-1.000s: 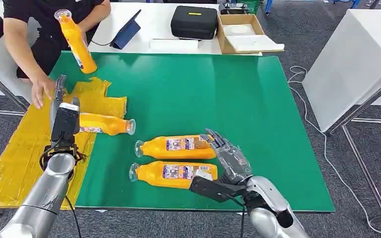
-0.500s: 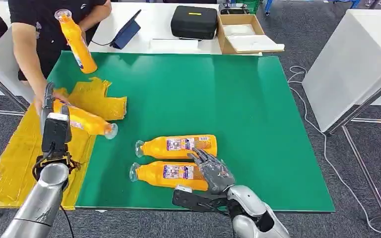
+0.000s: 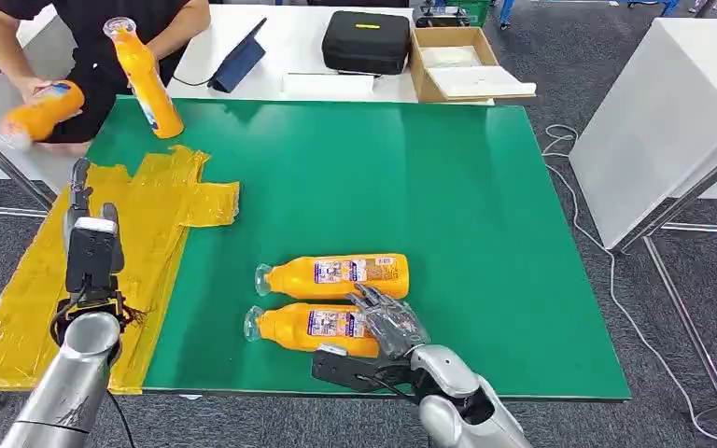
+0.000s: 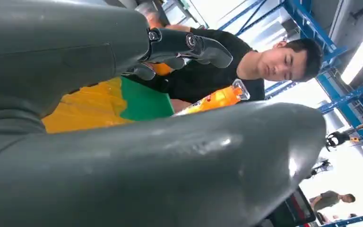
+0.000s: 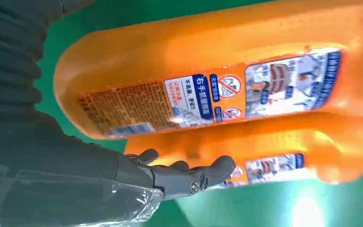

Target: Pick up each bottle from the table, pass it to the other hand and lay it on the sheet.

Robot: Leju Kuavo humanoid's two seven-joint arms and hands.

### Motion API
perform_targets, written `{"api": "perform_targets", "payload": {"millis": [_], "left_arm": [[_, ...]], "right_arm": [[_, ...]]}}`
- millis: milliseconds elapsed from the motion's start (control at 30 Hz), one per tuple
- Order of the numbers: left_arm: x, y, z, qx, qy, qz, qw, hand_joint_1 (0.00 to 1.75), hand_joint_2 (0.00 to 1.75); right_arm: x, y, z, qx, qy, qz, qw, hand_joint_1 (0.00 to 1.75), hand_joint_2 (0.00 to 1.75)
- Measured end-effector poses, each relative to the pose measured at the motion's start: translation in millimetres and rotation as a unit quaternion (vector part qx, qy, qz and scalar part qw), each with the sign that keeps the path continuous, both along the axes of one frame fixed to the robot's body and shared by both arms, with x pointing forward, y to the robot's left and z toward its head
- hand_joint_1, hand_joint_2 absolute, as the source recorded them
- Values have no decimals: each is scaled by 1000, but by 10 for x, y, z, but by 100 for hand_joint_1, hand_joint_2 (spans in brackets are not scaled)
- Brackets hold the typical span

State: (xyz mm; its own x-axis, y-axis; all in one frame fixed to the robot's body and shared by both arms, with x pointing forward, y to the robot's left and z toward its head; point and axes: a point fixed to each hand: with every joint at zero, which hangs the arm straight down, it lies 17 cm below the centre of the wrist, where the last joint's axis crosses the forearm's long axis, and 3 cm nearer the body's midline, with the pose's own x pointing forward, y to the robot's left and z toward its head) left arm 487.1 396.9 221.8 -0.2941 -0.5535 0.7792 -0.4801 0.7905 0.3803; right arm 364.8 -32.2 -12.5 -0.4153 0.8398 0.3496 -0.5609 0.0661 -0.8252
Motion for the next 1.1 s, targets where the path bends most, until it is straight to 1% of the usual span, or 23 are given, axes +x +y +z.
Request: {"api": "perform_targets", "payload": {"millis": [167, 333, 600, 633, 667, 700, 900, 1100], "left_arm": [[19, 26, 41, 1, -2, 1, 1000, 0, 0], [27, 25, 55, 4, -2, 1, 1000, 0, 0], [54, 9, 92, 4, -4, -3, 1000, 0, 0], [68, 4, 111, 4, -5, -4, 1000, 0, 0], [79, -1, 129, 4, -6, -5, 1000, 0, 0], [91, -7, 148, 4, -7, -5, 1000, 0, 0], [180, -10, 247, 3, -14, -5, 1000, 0, 0], [210, -18, 243, 3, -11, -6, 1000, 0, 0]], "right_arm": [[90, -79, -125, -36, 5, -17, 999, 0, 175], [222, -272, -279, -77, 5, -40, 996, 0, 175], [313, -383, -358, -88, 13, -56, 994, 0, 175], [324, -403, -372, -89, 15, -58, 994, 133, 175], [334, -425, -389, -91, 17, -60, 994, 169, 175], [336, -444, -415, -92, 20, -59, 994, 175, 175], [357, -448, -454, -90, 27, -56, 994, 175, 175], [394, -432, -437, -85, 30, -57, 994, 175, 175]]}}
